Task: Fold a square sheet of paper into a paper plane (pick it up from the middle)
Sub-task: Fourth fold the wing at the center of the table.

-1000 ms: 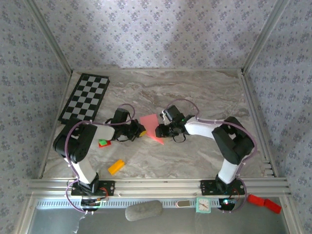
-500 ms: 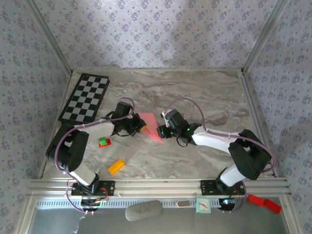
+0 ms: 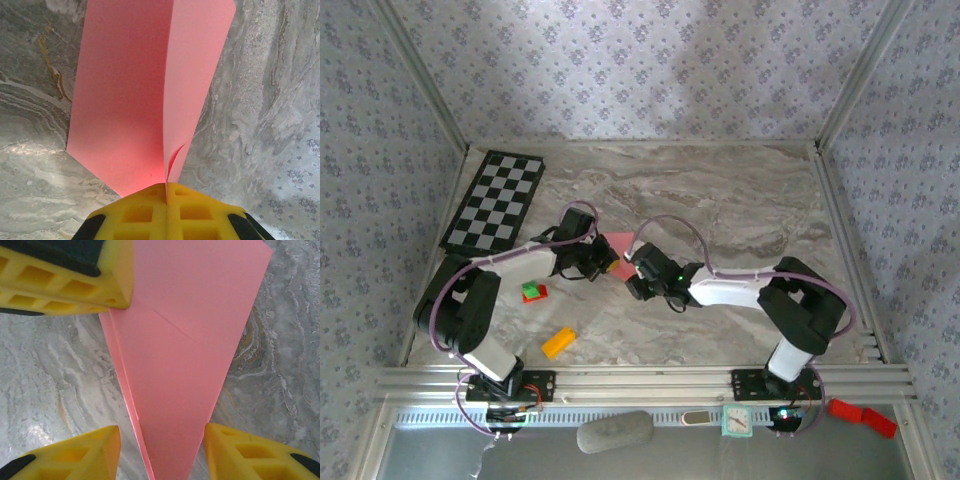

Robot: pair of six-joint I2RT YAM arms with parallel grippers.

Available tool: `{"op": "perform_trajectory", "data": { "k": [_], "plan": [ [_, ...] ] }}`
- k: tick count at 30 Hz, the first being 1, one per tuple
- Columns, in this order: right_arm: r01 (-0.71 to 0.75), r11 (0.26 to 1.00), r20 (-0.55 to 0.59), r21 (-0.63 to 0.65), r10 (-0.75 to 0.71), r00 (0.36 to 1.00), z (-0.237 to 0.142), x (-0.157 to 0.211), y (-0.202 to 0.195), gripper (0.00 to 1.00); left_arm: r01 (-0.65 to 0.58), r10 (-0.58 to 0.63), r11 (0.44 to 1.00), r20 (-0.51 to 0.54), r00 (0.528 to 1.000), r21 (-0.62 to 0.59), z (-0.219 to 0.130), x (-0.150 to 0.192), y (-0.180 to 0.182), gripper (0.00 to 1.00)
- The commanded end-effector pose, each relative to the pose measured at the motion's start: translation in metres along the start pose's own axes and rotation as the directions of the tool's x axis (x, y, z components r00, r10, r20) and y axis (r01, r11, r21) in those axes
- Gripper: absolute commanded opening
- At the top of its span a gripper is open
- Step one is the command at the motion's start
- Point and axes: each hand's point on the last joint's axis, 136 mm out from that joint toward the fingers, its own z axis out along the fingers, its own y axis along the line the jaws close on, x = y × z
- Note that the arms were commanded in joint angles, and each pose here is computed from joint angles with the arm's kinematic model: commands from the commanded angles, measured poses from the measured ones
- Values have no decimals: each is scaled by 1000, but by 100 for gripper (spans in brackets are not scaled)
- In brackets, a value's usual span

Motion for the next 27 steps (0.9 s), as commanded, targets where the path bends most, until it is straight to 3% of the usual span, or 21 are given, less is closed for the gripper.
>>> {"op": "perform_trajectory", "data": {
  "k": [1, 20, 27],
  "plan": [
    [4, 1000, 22, 22, -5, 1000, 4, -14, 1, 47, -4, 4, 1000, 11, 1000, 15, -7, 0, -12, 2],
    [18, 996, -37, 91, -14, 999, 15, -3, -10, 22, -11, 10, 1000, 19, 1000, 20, -10, -1, -15, 7],
    [4, 998, -24, 60, -2, 1000, 13, -3, -9, 12, -17, 16, 1000, 85, 996, 7, -33, -11, -10, 19]
  ]
}}
